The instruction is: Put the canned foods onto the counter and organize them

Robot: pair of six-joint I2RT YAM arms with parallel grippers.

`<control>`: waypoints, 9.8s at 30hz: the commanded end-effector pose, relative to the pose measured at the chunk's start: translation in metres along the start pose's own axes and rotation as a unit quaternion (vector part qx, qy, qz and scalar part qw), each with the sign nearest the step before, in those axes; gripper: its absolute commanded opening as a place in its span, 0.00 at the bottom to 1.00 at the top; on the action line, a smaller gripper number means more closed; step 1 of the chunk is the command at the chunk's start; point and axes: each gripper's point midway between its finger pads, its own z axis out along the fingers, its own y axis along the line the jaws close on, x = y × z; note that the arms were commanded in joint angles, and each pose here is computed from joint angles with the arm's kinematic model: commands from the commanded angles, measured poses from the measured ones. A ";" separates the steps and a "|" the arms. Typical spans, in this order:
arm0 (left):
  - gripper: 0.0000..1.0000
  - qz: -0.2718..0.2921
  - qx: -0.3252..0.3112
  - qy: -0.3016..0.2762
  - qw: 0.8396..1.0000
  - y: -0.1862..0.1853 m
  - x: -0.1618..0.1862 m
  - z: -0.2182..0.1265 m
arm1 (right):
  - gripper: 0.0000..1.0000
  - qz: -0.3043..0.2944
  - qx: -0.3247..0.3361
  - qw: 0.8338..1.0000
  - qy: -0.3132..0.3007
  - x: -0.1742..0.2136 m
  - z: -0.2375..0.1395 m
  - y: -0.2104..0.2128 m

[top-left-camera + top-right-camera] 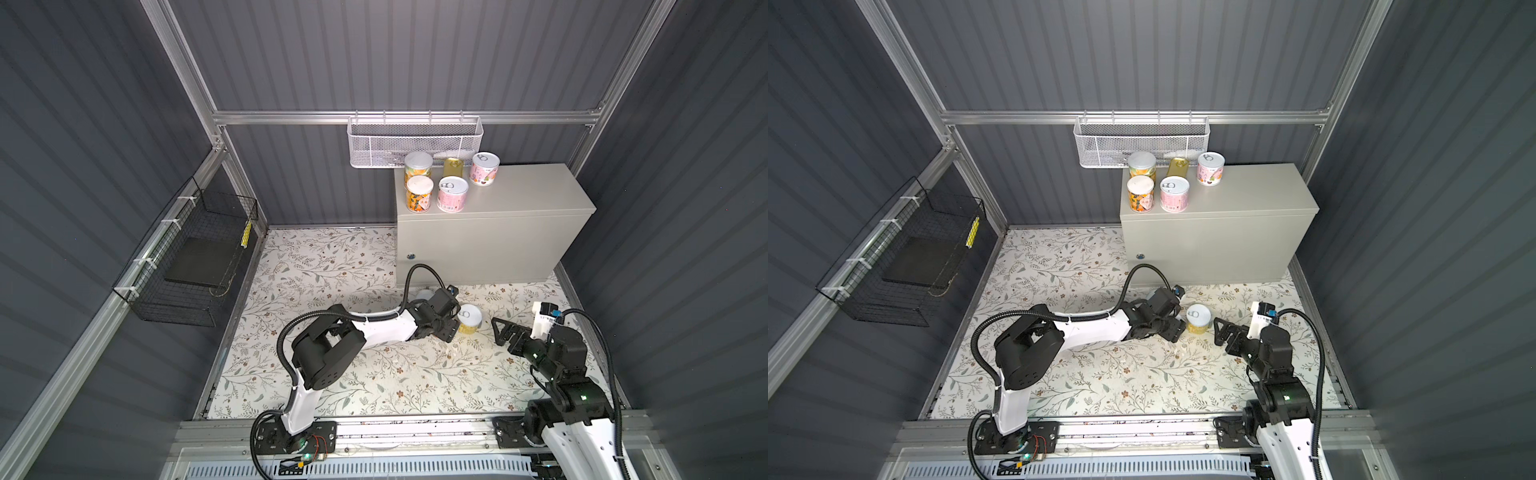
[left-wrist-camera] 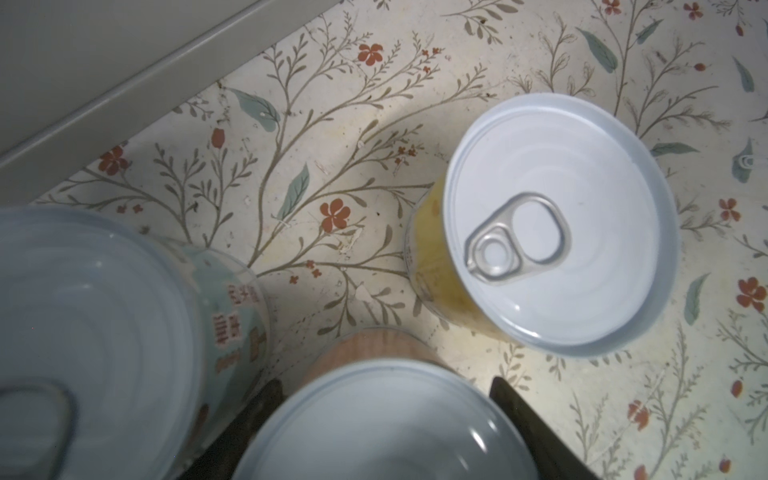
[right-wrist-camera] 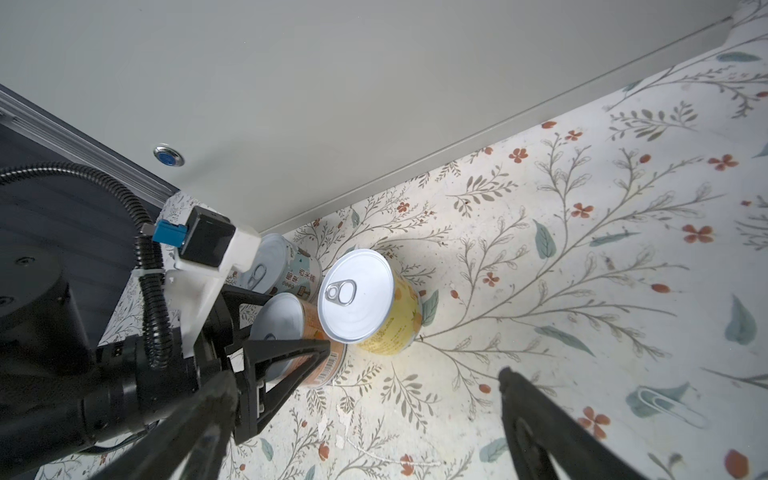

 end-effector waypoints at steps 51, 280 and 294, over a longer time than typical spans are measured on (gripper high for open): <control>0.46 -0.082 0.037 -0.106 0.990 0.025 -0.008 -0.115 | 0.99 -0.137 -0.070 0.987 0.044 0.002 -0.006 0.096; 1.00 -0.126 -0.013 -0.144 0.981 0.075 0.009 -0.202 | 0.62 -0.220 -0.133 0.954 -0.155 -0.012 -0.008 0.164; 1.00 -0.107 -0.063 -0.207 0.970 0.102 0.019 -0.175 | 0.62 -0.200 -0.121 0.958 -0.165 -0.103 -0.009 0.174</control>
